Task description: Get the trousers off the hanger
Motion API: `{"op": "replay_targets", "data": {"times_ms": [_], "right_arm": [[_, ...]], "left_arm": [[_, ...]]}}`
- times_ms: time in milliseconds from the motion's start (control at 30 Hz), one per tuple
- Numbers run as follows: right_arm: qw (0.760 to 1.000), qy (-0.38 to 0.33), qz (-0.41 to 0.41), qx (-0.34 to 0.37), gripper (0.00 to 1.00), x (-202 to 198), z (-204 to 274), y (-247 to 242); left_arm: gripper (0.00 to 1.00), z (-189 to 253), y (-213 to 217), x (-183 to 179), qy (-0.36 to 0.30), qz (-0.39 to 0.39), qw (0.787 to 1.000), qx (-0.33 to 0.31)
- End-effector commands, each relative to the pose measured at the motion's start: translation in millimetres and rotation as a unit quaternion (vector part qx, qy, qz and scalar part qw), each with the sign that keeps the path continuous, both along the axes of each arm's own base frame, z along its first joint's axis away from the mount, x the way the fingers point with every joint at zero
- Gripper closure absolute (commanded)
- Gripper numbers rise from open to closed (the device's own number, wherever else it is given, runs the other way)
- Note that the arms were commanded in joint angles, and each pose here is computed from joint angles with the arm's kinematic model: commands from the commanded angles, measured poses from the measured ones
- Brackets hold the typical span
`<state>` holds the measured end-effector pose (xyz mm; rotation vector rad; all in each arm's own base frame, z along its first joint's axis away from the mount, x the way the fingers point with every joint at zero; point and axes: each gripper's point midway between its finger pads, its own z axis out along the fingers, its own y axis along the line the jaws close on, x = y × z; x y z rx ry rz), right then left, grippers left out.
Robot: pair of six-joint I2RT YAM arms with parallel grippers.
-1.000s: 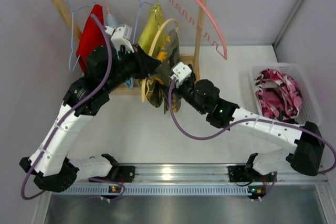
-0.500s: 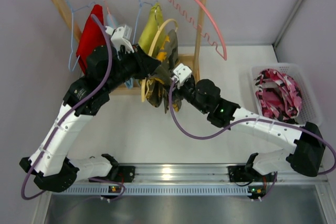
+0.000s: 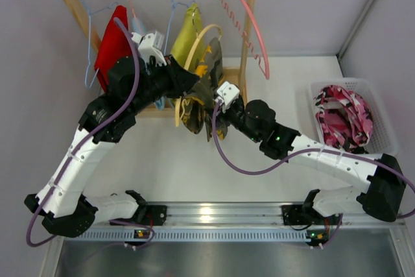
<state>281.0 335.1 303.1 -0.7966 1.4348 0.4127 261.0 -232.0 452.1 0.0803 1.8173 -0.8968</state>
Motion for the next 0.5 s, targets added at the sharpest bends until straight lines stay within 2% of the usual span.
{"op": "replay_targets", "data": {"times_ms": [0,300,467], "right_arm": [[1.000,-0.006,-0.006,0.004,0.34,1,7,-11],[1.000,-0.002,-0.002,-0.010,0.33,-2,-4,-14],[1.000,-0.003,-0.030,-0.003,0.30,9,-2,-15]], "left_arm": [[1.00,111,14,-14,-0.161,0.002,0.982,-0.103],[1.00,111,13,-15,-0.158,0.002,0.982,-0.105],[1.00,108,8,-18,-0.153,-0.015,0.982,-0.106]]}}
